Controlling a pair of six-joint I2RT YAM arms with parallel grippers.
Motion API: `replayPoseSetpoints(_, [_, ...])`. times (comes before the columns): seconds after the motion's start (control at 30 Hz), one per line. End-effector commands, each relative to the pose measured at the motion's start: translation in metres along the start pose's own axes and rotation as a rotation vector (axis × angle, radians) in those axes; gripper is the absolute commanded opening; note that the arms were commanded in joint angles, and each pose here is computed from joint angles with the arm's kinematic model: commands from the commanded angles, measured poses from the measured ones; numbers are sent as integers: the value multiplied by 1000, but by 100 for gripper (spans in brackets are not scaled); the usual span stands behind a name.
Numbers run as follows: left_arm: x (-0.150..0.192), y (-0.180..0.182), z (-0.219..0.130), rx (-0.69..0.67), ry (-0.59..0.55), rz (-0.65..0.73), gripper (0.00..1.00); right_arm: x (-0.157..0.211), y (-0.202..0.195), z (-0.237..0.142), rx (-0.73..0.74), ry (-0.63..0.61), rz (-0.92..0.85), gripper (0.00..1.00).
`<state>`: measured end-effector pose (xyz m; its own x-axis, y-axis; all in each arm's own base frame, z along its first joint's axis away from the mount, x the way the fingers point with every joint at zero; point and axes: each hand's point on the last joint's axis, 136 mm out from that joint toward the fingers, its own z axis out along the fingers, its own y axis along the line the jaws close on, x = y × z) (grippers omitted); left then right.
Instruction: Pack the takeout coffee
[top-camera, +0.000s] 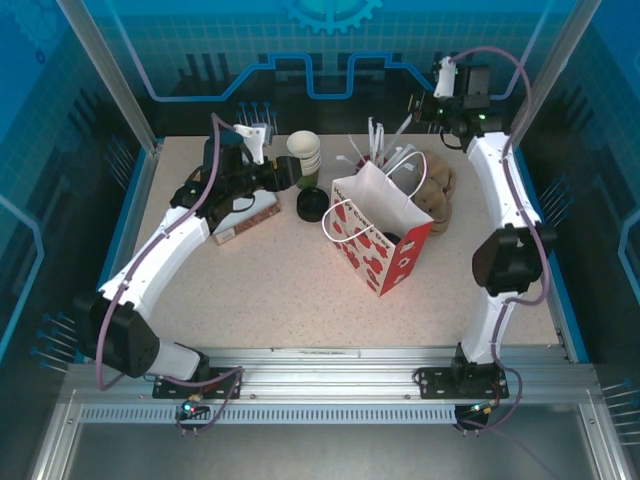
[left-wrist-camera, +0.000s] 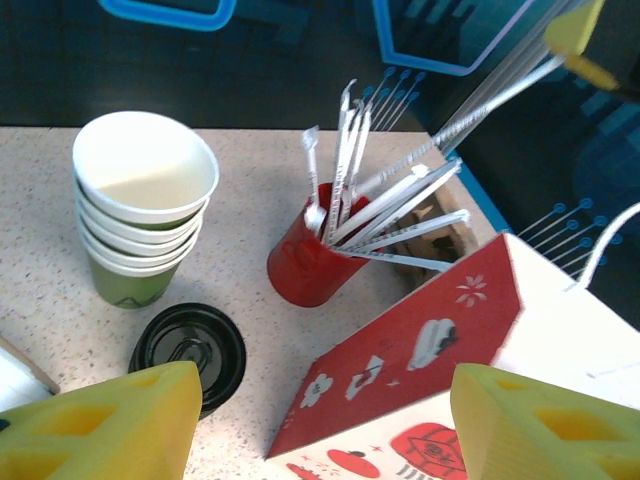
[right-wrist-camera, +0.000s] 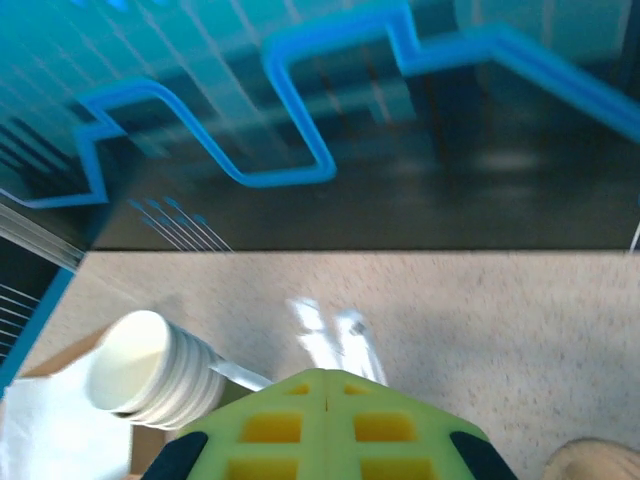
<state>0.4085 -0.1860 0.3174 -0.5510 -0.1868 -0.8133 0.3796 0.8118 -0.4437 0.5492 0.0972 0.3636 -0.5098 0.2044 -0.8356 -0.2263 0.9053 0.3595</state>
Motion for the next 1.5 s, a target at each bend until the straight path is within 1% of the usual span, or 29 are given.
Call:
replayPoseSetpoints(0.0, [-8, -29, -23, 79, -38, 39, 69, -47, 49, -74, 0, -136, -124, 4])
replayPoseSetpoints(0.13, [-7, -45, -40, 113, -53, 46, 69, -60, 95, -130, -17, -209, -220, 3])
replayPoseSetpoints(0.27, [-3, -56, -58, 139, -63, 28, 68, -53, 139, -182, -51, -239, -317, 3])
replayPoseSetpoints(0.33, [0, -61, -66, 156, -62, 25, 68, -44, 153, -206, -57, -236, -356, 3])
replayPoseSetpoints(0.43, [5, -65, -75, 165, -69, 19, 69, -26, 162, -232, -57, -204, -394, 2])
replayPoseSetpoints(0.53, [10, -68, -79, 174, -68, 19, 69, -5, 160, -245, -38, -169, -420, 2])
replayPoseSetpoints(0.6, [12, -68, -80, 174, -70, 18, 69, 8, 155, -246, -27, -150, -422, 2])
replayPoseSetpoints(0.73, [14, -68, -79, 174, -72, 15, 69, 28, 146, -236, -15, -104, -426, 2])
replayPoseSetpoints(0.97, [20, -63, -74, 160, -68, 7, 69, 55, 147, -202, -60, -24, -408, 1])
replayPoseSetpoints(1.2, [28, -51, -62, 116, -55, 9, 69, 85, 146, -144, -88, 67, -391, 2])
replayPoseSetpoints(1.47, [33, -36, -53, 50, -55, 32, 69, 138, 132, -76, -84, 172, -374, 8])
